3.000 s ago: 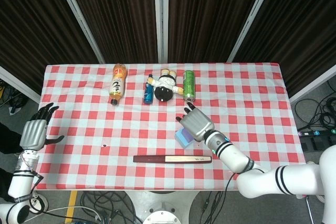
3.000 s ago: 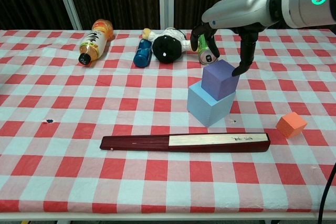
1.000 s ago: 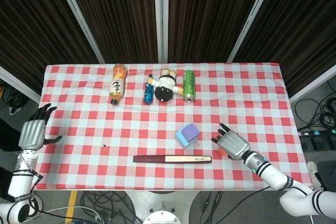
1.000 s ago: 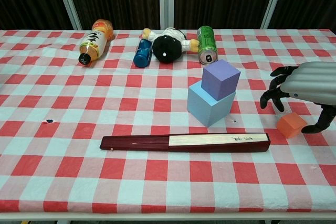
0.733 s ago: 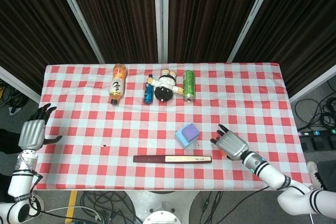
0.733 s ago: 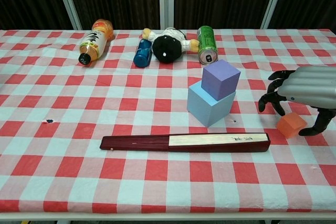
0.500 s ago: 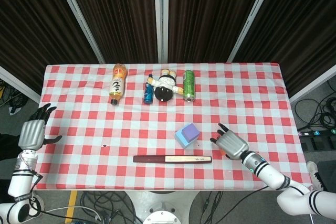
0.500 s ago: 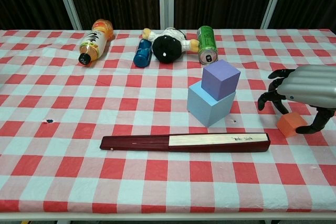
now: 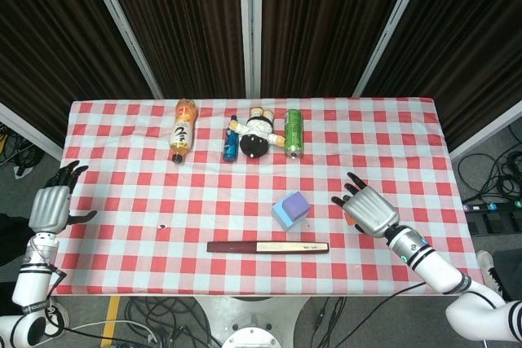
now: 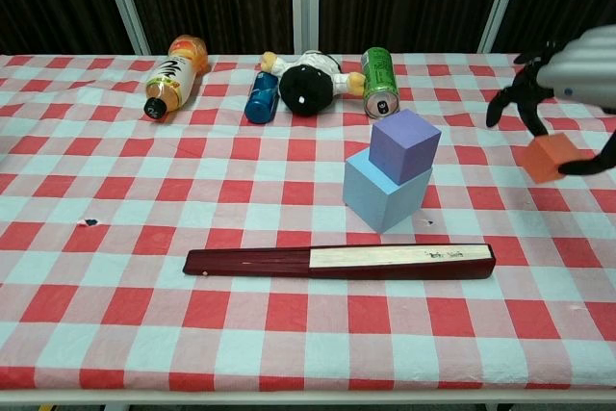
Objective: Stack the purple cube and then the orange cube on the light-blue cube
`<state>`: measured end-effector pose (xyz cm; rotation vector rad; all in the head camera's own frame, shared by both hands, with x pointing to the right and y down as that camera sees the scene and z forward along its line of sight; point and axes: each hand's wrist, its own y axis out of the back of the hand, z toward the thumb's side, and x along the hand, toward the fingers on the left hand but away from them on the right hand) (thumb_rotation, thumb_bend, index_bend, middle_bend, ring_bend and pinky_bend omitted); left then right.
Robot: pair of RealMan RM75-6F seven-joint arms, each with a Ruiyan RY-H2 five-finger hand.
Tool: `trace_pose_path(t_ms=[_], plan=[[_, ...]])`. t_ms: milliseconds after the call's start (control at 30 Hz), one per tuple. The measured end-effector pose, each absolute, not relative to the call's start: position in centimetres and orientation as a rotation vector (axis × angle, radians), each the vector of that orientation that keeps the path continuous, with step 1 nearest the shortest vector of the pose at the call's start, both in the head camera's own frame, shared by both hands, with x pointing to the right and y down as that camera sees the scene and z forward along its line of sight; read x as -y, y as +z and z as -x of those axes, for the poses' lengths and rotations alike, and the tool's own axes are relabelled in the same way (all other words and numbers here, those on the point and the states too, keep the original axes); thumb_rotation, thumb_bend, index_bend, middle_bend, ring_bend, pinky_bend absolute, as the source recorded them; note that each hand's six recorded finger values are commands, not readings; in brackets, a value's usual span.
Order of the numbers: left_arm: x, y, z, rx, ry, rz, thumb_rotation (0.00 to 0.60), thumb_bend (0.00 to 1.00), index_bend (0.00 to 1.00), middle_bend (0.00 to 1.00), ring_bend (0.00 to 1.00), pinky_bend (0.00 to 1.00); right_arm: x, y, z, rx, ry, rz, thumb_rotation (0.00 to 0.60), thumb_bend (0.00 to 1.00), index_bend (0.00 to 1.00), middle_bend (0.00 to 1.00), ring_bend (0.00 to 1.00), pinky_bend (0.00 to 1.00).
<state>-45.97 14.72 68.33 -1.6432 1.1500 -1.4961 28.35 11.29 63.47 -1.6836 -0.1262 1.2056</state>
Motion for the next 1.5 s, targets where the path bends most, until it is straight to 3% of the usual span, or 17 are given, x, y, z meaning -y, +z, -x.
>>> trace_pose_path(t_ms=[133, 233, 733, 1500], plan=[[-14.7, 68.1, 45.8, -1.152, -1.486, 1.642, 0.600, 0.09, 0.22, 0.18, 0.13, 0.24, -8.4, 59.7, -25.9, 0.188, 1.134, 1.663, 0.600, 0.19, 0.25, 0.51, 0.19, 0.08], [-14.6, 68.1, 46.0, -1.157, -1.489, 1.639, 0.600, 0.09, 0.22, 0.18, 0.13, 0.24, -7.0, 58.7, -23.9, 0.164, 1.088, 1.653, 0.600, 0.19, 0.25, 0.51, 0.19, 0.08], [-14.6, 68.4, 46.8, -1.167, -1.517, 1.622, 0.600, 0.09, 0.22, 0.18, 0.13, 0.24, -5.1, 60.0, -17.4, -0.031, 0.960, 1.648, 0.600, 0.19, 0.25, 0.51, 0.19, 0.09], [-14.6, 68.5, 46.7, -1.180, -1.508, 1.642, 0.600, 0.09, 0.22, 0.18, 0.13, 0.24, -5.9, 61.5, -15.6, -0.024, 0.943, 1.750, 0.600, 0.19, 0.25, 0.51, 0.19, 0.09]])
